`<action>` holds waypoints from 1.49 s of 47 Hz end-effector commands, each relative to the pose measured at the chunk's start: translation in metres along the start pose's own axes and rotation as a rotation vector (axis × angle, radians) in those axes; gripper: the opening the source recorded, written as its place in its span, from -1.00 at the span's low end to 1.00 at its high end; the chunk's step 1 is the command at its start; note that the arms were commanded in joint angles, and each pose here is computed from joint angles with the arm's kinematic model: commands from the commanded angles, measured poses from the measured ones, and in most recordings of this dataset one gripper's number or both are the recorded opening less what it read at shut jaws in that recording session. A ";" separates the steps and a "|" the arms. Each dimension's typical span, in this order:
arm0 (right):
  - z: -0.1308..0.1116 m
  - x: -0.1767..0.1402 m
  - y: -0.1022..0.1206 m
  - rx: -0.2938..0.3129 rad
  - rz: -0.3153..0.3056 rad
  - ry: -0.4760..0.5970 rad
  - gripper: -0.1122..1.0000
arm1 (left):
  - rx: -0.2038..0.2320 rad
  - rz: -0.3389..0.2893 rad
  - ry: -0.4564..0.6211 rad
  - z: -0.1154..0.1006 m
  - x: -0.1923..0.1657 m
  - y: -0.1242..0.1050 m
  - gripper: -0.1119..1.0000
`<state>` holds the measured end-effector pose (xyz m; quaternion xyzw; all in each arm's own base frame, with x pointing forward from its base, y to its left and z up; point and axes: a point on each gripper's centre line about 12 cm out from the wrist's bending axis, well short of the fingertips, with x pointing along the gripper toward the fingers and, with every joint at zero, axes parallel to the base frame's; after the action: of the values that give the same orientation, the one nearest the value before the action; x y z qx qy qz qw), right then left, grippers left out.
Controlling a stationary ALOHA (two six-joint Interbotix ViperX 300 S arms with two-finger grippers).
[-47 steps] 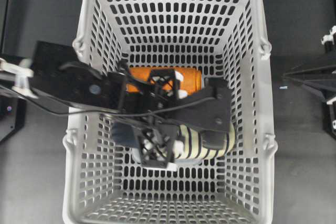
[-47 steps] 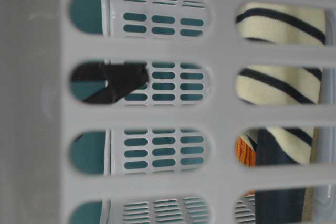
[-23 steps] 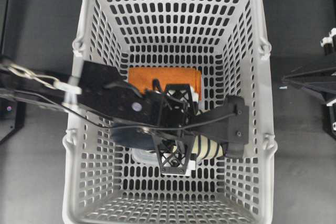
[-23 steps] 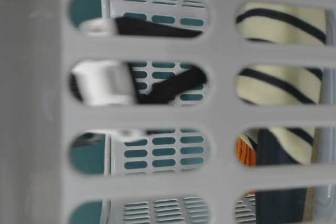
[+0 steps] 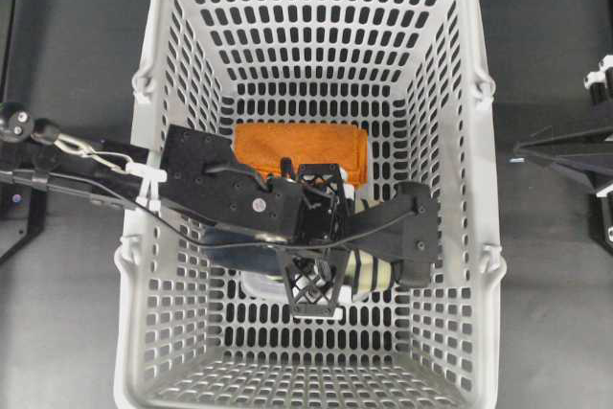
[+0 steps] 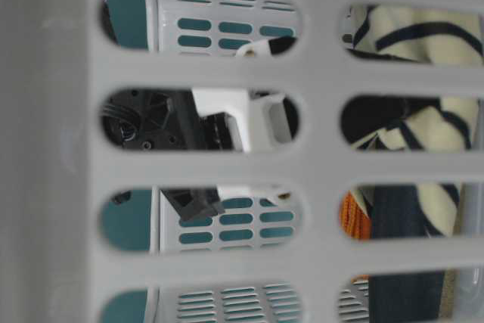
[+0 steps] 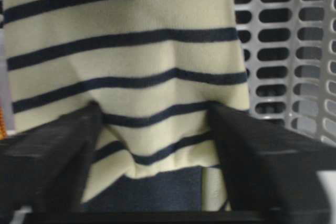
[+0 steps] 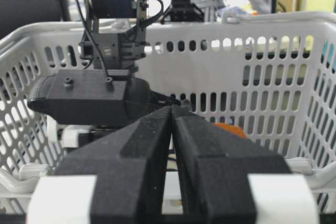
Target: Pick up the slipper from the shopping basket with the left arm.
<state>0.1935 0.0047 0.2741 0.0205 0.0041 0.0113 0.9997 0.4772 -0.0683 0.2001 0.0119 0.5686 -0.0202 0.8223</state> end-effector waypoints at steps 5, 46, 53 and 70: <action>0.002 0.001 0.001 0.006 0.002 -0.004 -0.80 | 0.012 0.000 -0.036 0.007 -0.019 0.000 -0.23; 0.001 0.001 0.000 0.007 0.002 -0.003 -0.80 | 0.013 0.016 -0.053 0.070 -0.214 0.005 -0.70; 0.001 0.001 0.000 0.007 0.002 -0.003 -0.80 | 0.001 0.019 -0.057 0.075 -0.215 0.009 -0.70; 0.000 0.000 0.000 0.007 0.002 0.000 -0.80 | -0.007 0.024 -0.035 0.074 -0.208 0.013 -0.70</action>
<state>0.1927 0.0049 0.2727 0.0220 0.0056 0.0119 0.9997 0.4790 -0.0548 0.4096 0.0158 0.5670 -0.0085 0.8235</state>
